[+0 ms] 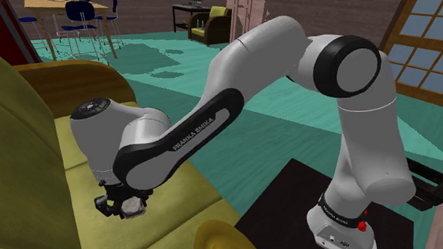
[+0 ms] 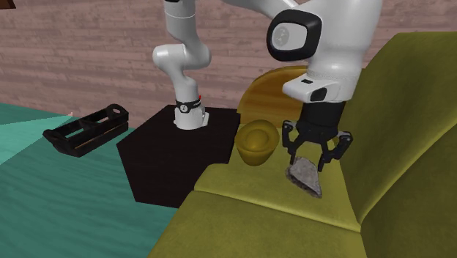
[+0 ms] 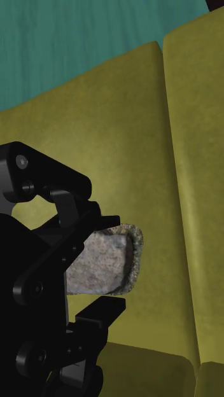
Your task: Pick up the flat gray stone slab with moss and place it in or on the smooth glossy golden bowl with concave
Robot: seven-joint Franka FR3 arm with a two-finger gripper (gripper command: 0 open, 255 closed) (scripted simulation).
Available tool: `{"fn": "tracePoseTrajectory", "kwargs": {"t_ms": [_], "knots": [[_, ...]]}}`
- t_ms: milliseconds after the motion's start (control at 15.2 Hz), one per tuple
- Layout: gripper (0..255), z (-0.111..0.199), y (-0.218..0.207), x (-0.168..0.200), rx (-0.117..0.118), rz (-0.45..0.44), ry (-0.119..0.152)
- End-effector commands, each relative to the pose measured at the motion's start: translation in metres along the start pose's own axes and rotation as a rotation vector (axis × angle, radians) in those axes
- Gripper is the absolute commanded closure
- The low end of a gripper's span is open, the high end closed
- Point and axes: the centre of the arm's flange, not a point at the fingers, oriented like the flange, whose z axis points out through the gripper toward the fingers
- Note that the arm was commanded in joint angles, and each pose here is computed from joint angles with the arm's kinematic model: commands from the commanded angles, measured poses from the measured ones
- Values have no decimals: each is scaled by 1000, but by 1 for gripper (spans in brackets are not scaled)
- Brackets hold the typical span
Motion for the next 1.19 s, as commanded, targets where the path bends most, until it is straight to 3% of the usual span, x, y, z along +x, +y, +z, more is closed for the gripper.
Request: {"fn": "tracePoseTrajectory", "kwargs": {"t_ms": [0,1122], "knots": [[255,-5,7,-11,0,0,0],[255,-18,128,-200,0,0,0]]}}
